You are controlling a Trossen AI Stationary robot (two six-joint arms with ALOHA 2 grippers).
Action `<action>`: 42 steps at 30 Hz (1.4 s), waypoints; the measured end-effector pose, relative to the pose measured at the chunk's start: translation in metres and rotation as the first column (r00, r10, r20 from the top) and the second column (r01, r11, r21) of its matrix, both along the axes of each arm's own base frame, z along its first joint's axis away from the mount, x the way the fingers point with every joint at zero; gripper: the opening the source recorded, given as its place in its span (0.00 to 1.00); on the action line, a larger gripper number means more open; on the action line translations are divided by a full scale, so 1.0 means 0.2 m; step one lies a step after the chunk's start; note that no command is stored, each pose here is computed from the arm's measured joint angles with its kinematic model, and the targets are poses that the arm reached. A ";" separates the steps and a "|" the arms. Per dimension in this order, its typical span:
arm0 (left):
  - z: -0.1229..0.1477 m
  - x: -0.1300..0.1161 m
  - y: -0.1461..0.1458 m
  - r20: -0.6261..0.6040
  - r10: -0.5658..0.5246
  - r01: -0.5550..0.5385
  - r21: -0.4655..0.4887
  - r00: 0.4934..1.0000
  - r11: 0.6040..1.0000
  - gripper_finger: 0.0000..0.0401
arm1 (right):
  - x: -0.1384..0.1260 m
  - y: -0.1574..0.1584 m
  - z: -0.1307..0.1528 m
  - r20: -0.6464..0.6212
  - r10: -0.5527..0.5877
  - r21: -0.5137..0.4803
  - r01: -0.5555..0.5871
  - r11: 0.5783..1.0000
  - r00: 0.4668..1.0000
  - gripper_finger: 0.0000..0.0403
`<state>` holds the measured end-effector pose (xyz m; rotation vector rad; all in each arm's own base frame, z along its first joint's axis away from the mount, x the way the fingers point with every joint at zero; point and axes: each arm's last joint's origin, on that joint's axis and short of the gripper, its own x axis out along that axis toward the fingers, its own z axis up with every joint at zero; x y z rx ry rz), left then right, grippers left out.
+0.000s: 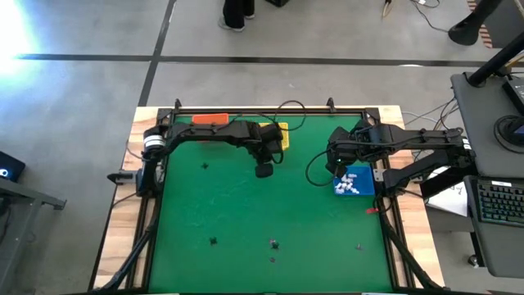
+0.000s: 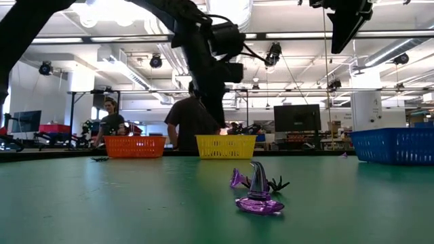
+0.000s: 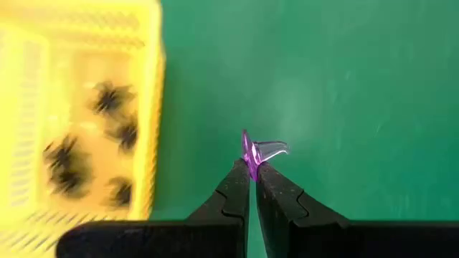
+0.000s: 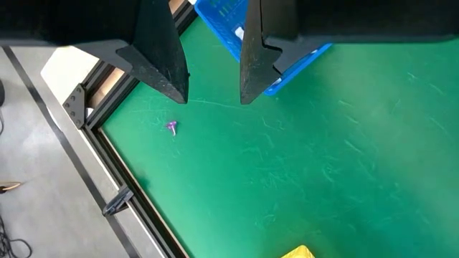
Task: Sort Halloween decoration
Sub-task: Put the violet hat toy into the orange basket
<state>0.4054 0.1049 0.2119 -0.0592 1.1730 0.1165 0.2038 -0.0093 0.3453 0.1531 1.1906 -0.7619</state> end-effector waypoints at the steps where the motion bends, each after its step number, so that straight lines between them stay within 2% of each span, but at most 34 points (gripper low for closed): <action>1: 0.01 -0.02 0.01 -0.011 0.000 0.000 0.002 1.000 1.000 0.00 | 0.00 0.00 0.00 0.000 0.001 0.000 -0.001 1.000 1.000 0.29; 10: 0.12 -0.18 0.21 -0.050 0.096 -0.096 0.001 0.994 0.995 0.00 | 0.00 0.00 0.00 -0.009 0.016 -0.003 -0.016 1.000 1.000 0.29; 20: 0.18 -0.35 0.37 -0.129 0.168 -0.170 -0.009 0.977 0.985 0.00 | 0.00 0.00 0.00 -0.012 0.019 -0.003 -0.019 1.000 1.000 0.29; 36: 0.15 -0.61 0.61 -0.276 0.285 -0.311 -0.054 0.918 0.949 0.00 | 0.00 0.00 0.00 -0.014 0.018 -0.003 -0.018 1.000 1.000 0.29; 42: 0.08 -0.72 0.67 -0.339 0.315 -0.361 -0.081 0.886 0.929 0.00 | 0.00 0.00 0.00 -0.013 0.017 -0.003 -0.017 1.000 1.000 0.29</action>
